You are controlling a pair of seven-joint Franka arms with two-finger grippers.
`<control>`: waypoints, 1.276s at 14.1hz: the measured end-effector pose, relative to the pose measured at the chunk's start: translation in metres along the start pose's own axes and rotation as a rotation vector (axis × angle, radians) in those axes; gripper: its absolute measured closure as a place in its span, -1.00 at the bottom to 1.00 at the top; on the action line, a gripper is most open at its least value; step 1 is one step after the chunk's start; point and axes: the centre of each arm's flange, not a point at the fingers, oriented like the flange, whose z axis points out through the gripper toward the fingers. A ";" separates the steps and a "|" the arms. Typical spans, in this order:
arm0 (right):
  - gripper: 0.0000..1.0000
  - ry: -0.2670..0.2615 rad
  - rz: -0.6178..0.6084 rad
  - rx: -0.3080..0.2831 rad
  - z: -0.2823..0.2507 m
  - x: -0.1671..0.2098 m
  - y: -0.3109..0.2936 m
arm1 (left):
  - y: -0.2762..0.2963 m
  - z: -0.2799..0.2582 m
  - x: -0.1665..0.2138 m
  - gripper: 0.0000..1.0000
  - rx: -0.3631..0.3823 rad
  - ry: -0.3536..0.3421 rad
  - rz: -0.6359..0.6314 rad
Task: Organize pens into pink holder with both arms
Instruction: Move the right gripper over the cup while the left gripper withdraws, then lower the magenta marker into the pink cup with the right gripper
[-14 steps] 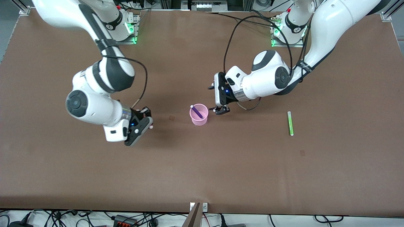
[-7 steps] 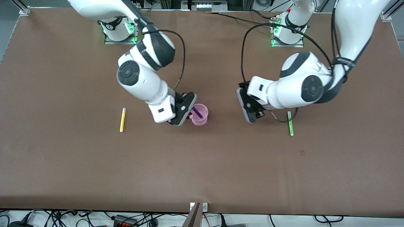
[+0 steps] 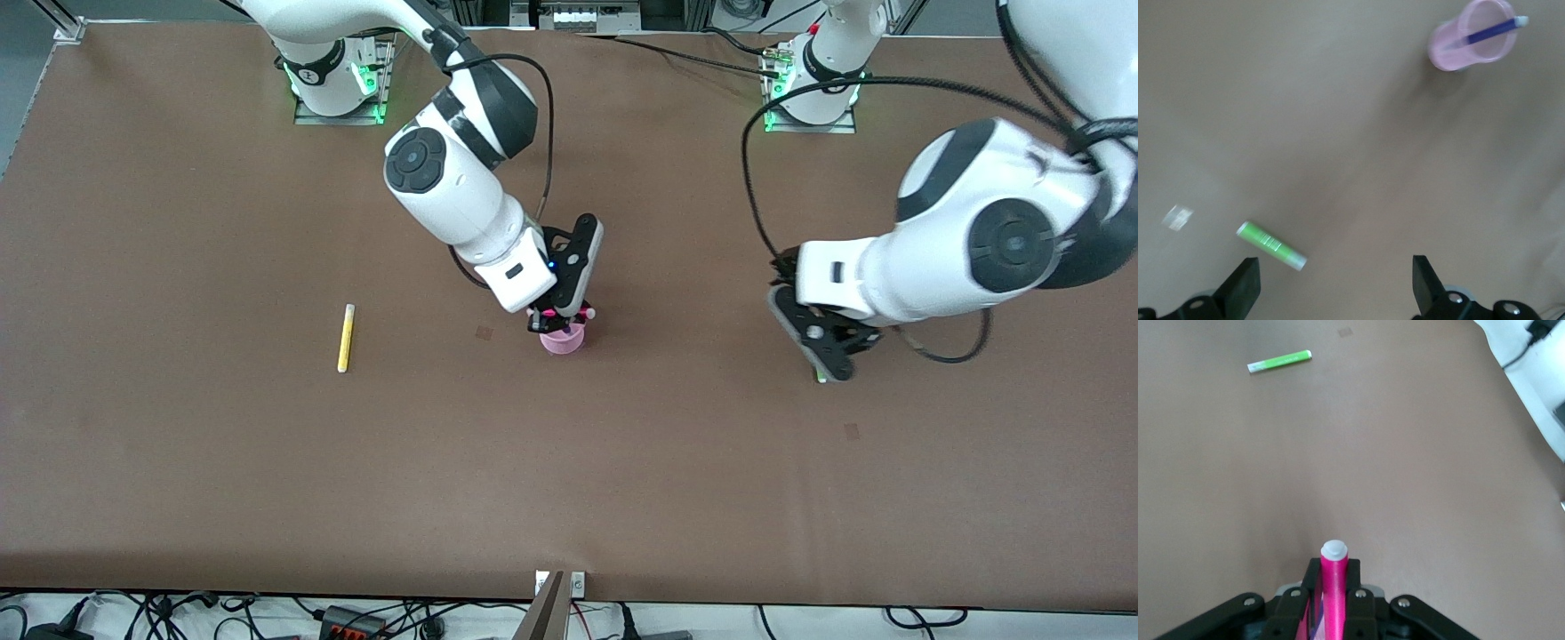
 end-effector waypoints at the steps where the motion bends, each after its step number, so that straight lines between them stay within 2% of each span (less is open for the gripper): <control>1: 0.65 0.002 -0.007 0.004 0.007 0.002 -0.005 | -0.012 -0.015 -0.014 -1.00 0.020 0.005 -0.054; 3: 0.65 -0.001 -0.011 0.013 0.024 0.001 -0.012 | -0.028 -0.040 -0.040 -1.00 0.037 0.025 -0.199; 6: 0.65 -0.020 -0.011 0.037 0.050 -0.005 -0.019 | -0.035 -0.071 -0.075 -1.00 0.056 0.056 -0.521; 8: 0.65 -0.023 -0.014 0.045 0.064 -0.006 -0.025 | -0.028 -0.088 -0.100 -1.00 0.086 0.063 -0.684; 10: 0.65 -0.007 -0.022 0.038 0.070 -0.002 -0.031 | -0.008 -0.104 -0.125 -1.00 0.114 0.073 -0.745; 13: 0.65 0.002 -0.022 0.034 0.078 -0.002 -0.034 | 0.017 -0.120 -0.157 -1.00 0.146 0.113 -0.770; 18: 0.65 -0.013 -0.001 0.045 0.093 -0.011 -0.034 | 0.008 -0.097 -0.157 -1.00 0.139 0.096 -0.784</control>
